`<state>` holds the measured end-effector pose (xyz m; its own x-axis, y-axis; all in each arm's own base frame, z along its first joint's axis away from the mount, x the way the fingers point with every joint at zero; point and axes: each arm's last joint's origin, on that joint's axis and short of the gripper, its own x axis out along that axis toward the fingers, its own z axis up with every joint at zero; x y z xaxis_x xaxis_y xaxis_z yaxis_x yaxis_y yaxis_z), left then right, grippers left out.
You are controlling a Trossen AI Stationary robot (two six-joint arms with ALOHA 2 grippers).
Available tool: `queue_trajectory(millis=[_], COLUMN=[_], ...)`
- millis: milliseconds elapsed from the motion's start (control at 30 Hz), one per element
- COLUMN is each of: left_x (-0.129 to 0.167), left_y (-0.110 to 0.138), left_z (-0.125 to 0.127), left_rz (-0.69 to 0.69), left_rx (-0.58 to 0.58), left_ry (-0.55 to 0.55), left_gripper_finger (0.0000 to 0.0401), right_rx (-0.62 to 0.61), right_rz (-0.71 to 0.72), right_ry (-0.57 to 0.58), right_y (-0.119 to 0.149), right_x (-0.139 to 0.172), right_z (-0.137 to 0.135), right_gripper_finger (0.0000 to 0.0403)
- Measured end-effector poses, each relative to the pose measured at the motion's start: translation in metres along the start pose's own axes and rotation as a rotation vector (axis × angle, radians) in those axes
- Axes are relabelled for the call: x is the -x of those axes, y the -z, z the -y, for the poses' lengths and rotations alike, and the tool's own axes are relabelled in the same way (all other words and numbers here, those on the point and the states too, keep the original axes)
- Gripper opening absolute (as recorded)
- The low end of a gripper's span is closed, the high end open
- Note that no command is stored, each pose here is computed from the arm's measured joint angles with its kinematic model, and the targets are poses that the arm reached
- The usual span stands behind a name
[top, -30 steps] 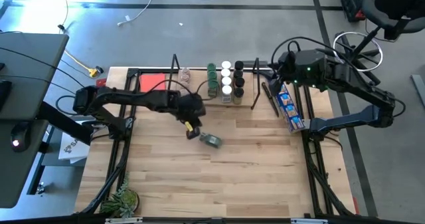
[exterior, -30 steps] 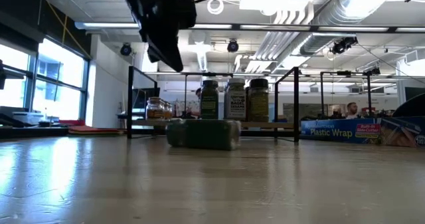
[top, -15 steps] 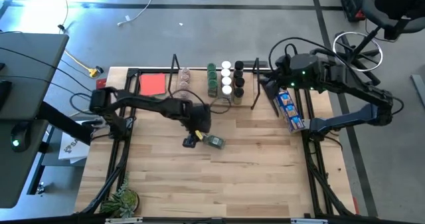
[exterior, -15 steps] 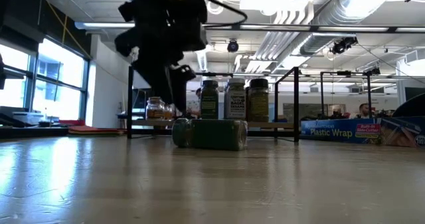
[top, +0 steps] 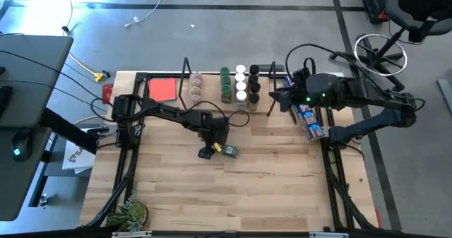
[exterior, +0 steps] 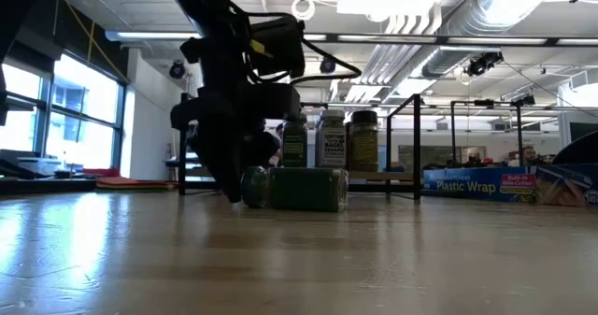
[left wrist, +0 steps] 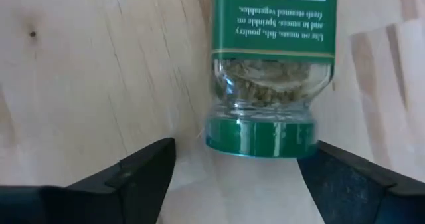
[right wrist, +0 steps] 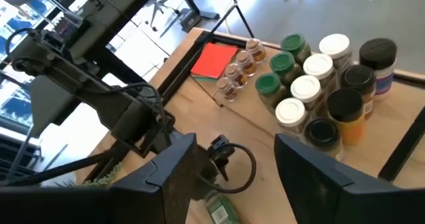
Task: Shelf spices
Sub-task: Put the green seasoning bottle on the shelf aligned with the other green seasoning bottles
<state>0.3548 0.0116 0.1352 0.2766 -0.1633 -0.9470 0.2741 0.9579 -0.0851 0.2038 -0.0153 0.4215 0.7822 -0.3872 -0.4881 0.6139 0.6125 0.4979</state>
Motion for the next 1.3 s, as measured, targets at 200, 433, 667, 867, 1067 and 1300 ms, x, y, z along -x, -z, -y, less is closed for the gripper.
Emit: queue_trajectory(millis=[200, 433, 667, 867, 1067, 1300], left_x=[-0.002, -0.007, -0.010, -0.007, 0.001, 0.001], left_y=[-0.007, -0.022, -0.021, -0.016, -0.010, -0.022], left_z=[0.012, 0.032, 0.040, 0.036, 0.032, 0.035], left_rz=[0.036, 0.119, 0.088, 0.050, 0.015, 0.144], left_rx=[0.007, -0.046, 0.074, 0.159, 0.322, 0.302], left_ry=[0.004, -0.123, -0.189, -0.176, -0.180, -0.136], left_gripper_finger=[0.0308, 0.0308, 0.0290, 0.0243, 0.0195, 0.0183], right_rx=[-0.013, -0.004, -0.010, -0.008, 0.078, 0.203], right_rz=[-0.003, -0.036, -0.046, -0.049, -0.049, -0.047], right_ry=[0.012, 0.017, 0.015, 0.013, 0.000, -0.039], right_y=[0.007, 0.015, 0.016, 0.016, 0.015, 0.011], right_x=[-0.005, -0.015, -0.016, -0.016, -0.013, 0.001], right_z=[-0.007, -0.014, -0.015, -0.015, -0.014, -0.009], right_gripper_finger=[0.0197, 0.0197, 0.0197, 0.0197, 0.0197, 0.0197])
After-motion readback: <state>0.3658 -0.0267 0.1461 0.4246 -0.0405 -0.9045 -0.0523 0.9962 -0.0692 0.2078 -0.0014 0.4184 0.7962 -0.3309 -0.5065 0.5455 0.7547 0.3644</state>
